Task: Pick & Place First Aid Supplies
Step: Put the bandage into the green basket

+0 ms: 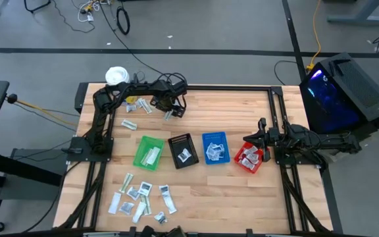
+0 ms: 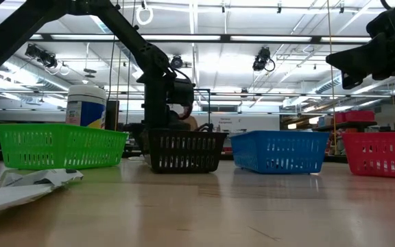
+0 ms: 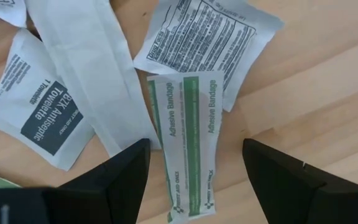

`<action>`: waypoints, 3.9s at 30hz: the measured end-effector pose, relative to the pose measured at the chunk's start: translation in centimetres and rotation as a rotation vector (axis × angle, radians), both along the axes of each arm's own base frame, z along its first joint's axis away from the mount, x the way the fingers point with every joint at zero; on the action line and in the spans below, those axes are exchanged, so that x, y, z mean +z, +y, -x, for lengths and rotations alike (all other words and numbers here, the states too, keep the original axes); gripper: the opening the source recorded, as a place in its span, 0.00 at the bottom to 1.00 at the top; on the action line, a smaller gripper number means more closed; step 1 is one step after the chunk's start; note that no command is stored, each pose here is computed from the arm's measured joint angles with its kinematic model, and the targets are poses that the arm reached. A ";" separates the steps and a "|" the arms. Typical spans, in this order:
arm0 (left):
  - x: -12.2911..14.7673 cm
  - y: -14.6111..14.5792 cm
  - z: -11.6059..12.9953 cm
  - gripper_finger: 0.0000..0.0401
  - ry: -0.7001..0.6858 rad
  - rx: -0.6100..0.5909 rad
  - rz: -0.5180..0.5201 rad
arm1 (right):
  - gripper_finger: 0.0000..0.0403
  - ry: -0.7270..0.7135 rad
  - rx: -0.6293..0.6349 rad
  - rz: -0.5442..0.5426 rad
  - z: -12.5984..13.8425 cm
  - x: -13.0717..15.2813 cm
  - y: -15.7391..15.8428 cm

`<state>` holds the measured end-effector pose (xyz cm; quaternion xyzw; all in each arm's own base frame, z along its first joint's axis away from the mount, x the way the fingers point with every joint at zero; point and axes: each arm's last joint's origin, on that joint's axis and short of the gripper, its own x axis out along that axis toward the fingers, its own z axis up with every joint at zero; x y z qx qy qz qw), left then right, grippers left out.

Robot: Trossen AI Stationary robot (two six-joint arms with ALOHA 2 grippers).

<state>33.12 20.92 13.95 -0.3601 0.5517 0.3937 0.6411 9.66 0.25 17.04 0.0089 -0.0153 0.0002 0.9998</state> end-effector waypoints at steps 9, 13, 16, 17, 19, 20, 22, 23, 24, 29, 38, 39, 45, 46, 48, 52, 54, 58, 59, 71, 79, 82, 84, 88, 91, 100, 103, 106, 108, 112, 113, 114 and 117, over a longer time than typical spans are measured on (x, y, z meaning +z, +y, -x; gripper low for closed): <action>-0.6 -0.1 -0.2 0.66 0.006 -0.006 0.020 | 0.06 0.000 0.000 0.000 0.0 0.0 0.0; -0.7 -0.1 -0.3 0.66 0.006 -0.006 0.018 | 0.06 0.000 0.000 0.000 0.0 0.0 0.0; -0.7 -0.1 -0.3 0.64 0.007 -0.007 0.020 | 0.06 0.000 0.000 0.000 0.0 0.0 0.0; -0.8 -0.1 -0.3 0.63 0.006 -0.008 0.020 | 0.06 0.000 0.000 0.000 0.0 0.0 0.0; -0.8 -0.1 -0.3 0.59 0.005 -0.009 0.022 | 0.06 0.000 0.000 0.000 0.0 0.0 0.0; -0.8 -0.1 -0.3 0.57 0.004 -0.011 0.024 | 0.06 0.000 0.000 0.000 0.0 0.0 0.0; -0.8 -0.1 -0.3 0.52 0.002 -0.015 0.026 | 0.06 0.000 0.000 0.000 0.0 0.0 0.0; -0.8 -0.1 -0.3 0.50 0.002 -0.015 0.027 | 0.06 0.000 0.000 0.000 0.0 0.0 0.0; -0.8 -0.1 -0.3 0.47 0.002 -0.015 0.028 | 0.06 0.000 0.000 0.000 0.0 0.0 0.0; -0.9 0.0 -0.2 0.37 0.001 -0.016 0.031 | 0.06 0.000 0.000 0.000 0.0 0.0 0.0; -0.9 0.0 -0.2 0.30 0.001 -0.015 0.034 | 0.06 0.000 0.000 0.000 0.0 0.0 0.0; -0.9 0.0 -0.2 0.30 0.001 -0.015 0.034 | 0.06 0.000 0.000 0.000 0.0 0.0 0.0; -0.6 0.0 -0.2 0.31 -0.003 -0.016 0.051 | 0.06 0.000 0.000 0.000 0.0 0.0 0.0; -0.5 0.0 -0.3 0.31 -0.002 -0.017 0.054 | 0.06 0.000 0.000 0.000 0.0 0.0 0.0; -0.3 0.1 -0.4 0.31 0.003 -0.036 0.058 | 0.06 0.000 0.000 0.000 0.0 0.0 0.0; 0.4 0.2 -0.7 0.30 0.007 -0.064 0.069 | 0.06 0.000 0.000 0.000 0.0 0.0 0.0; 0.8 0.2 -0.8 0.30 0.010 -0.066 0.072 | 0.06 0.000 0.000 0.000 0.0 0.0 0.0; 1.1 0.1 -0.7 0.30 0.030 -0.070 0.083 | 0.06 0.000 0.000 0.000 0.0 0.0 0.0; 1.2 0.1 -0.7 0.30 0.029 -0.076 0.089 | 0.06 0.000 0.000 0.000 0.0 0.0 0.0; 1.4 -0.7 -0.4 0.30 0.068 -0.132 0.143 | 0.06 0.000 0.000 0.000 0.0 0.0 0.0; 3.5 -1.2 -0.2 0.33 0.096 -0.156 0.026 | 0.06 0.000 0.000 0.000 0.0 0.0 0.0; 4.3 -1.3 -0.1 0.39 0.085 -0.151 -0.001 | 0.06 0.000 0.000 0.000 0.0 0.0 0.0; 4.4 -1.3 0.0 0.45 0.083 -0.143 0.004 | 0.06 0.000 0.000 0.000 0.0 0.0 0.0; 4.2 -1.8 -0.2 0.59 0.074 -0.126 0.025 | 0.06 0.000 0.000 0.000 0.0 0.0 0.0; 3.7 -2.3 -0.2 0.69 0.086 -0.125 0.037 | 0.06 0.000 0.000 0.000 0.0 0.0 0.0; 1.7 -3.7 -0.3 0.77 0.069 -0.112 0.037 | 0.06 0.000 0.000 0.000 0.0 0.0 0.0; 1.5 -3.6 -0.5 0.76 0.041 -0.112 0.021 | 0.06 0.000 0.000 0.000 0.0 0.0 0.0; 1.5 -3.4 -0.5 0.75 0.038 -0.103 0.014 | 0.06 0.000 0.000 0.000 0.0 0.0 0.0; 1.5 -3.2 -0.4 0.74 0.042 -0.098 0.010 | 0.06 0.000 0.000 0.000 0.0 0.0 0.0; 1.2 -3.0 -0.3 0.74 0.052 -0.094 0.010 | 0.06 0.000 0.000 0.000 0.0 0.0 0.0; 1.2 -3.0 -0.4 0.74 0.049 -0.094 0.008 | 0.06 0.000 0.000 0.000 0.0 0.0 0.0; 1.2 -3.0 -0.4 0.74 0.050 -0.094 0.006 | 0.06 0.000 0.000 0.000 0.0 0.0 0.0; 1.2 -2.8 -0.2 0.74 0.052 -0.088 0.006 | 0.06 0.000 0.000 0.000 0.0 0.0 0.0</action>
